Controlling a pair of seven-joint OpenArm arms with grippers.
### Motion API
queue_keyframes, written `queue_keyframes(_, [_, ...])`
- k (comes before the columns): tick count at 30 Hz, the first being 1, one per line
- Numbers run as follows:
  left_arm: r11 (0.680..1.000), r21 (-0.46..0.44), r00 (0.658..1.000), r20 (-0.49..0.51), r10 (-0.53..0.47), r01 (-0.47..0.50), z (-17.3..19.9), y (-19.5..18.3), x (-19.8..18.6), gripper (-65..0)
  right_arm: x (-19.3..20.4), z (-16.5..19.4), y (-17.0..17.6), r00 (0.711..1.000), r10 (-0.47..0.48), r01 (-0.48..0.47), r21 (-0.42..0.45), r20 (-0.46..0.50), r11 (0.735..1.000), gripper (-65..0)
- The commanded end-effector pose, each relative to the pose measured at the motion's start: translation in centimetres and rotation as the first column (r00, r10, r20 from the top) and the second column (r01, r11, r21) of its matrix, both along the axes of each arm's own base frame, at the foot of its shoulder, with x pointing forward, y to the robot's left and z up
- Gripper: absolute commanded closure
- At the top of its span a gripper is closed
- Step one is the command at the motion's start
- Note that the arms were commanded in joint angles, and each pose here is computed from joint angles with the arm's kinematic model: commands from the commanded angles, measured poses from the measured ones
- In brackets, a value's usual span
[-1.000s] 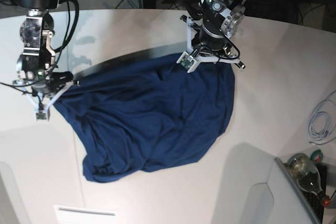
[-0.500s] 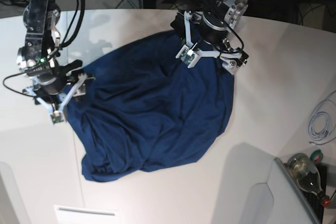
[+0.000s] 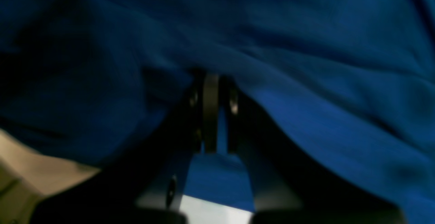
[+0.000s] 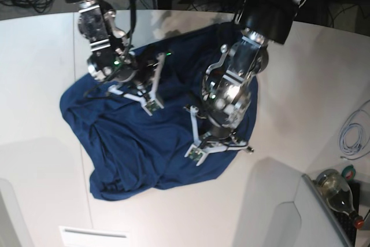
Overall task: Layout the t-shirt on the table in an organized manner, then fold the t-shirt properly
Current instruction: 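Lower the shirt and regrasp its edges with both grippers, then drag the held shirt edge outward with the right gripper, release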
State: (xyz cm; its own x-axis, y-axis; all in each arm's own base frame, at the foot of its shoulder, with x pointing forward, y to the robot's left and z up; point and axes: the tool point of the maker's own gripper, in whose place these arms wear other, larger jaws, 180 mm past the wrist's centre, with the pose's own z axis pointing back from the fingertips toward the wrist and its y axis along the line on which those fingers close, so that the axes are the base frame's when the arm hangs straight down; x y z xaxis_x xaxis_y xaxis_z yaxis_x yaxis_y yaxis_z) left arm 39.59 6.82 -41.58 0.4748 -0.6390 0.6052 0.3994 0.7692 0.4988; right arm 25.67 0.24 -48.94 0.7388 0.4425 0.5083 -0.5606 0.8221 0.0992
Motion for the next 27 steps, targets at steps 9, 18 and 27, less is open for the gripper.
queue_keyframes(9, [0.994, 0.113, 0.995, -0.095, 0.017, -0.006, -5.5, 4.8, 1.6, 0.0, -1.7, -3.2, -6.0, 0.988, -0.14, 0.132, -0.111, -0.07, 0.985, -2.9])
queue_keyframes(18, [0.97, 0.148, 0.965, -0.147, 0.215, -0.194, -6.3, 12.2, -5.4, 0.0, 5.3, -3.1, -13.1, 0.969, -0.242, 0.228, -0.201, -0.046, 0.953, -2.7])
queue_keyframes(27, [0.967, 0.01, 0.961, -0.105, 0.255, -0.256, -1.7, 8.2, -11.1, 0.0, 15.3, -0.3, -13.1, 0.961, -0.265, 0.272, -0.103, 0.073, 0.957, -2.4])
